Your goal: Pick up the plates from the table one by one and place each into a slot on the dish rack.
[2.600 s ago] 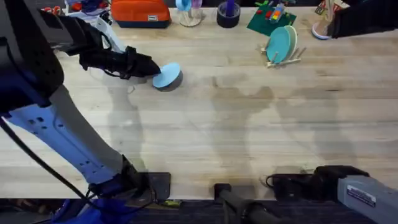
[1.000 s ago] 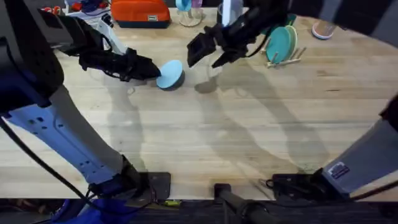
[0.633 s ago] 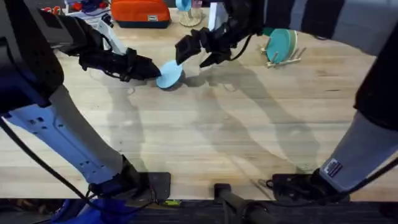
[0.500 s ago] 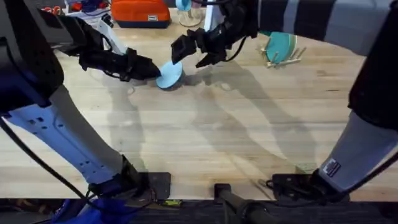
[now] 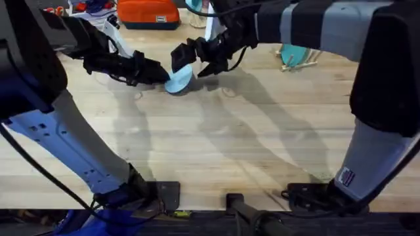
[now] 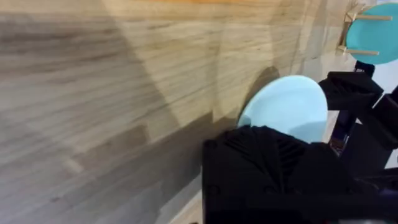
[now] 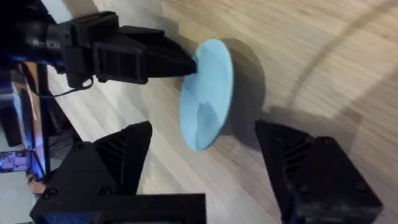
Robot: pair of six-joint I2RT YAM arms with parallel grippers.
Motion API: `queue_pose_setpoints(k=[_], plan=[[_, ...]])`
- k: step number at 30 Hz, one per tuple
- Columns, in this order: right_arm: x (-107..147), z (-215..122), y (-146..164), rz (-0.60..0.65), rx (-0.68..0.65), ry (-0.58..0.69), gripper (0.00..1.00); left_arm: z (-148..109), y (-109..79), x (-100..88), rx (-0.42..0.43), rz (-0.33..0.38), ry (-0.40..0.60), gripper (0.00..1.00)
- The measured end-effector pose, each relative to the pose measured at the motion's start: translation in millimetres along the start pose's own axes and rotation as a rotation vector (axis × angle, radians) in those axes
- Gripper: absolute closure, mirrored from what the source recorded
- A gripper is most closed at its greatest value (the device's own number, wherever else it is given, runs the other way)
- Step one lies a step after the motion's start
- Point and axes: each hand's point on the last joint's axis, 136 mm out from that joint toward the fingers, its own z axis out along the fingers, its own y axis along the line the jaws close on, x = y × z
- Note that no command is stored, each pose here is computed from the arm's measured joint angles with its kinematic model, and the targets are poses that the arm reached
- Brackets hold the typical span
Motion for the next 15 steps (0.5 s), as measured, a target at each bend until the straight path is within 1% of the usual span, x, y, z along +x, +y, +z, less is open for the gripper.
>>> queue_pose_setpoints(k=[7,10,13,15], plan=[[-8,3,8,0.020,-0.023,-0.035,0.008,0,0.0,0.0,0.000,0.000,0.000,0.960],[-8,11,2,0.058,-0.021,-0.028,0.008,0,0.0,0.1,0.000,0.000,0.000,0.960],[-1,23,-8,0.109,-0.009,0.001,0.008,0,0.0,0.1,0.000,0.000,0.000,0.960],[-4,23,-6,0.121,-0.014,-0.007,0.008,0,0.0,0.1,0.000,0.000,0.000,0.960]])
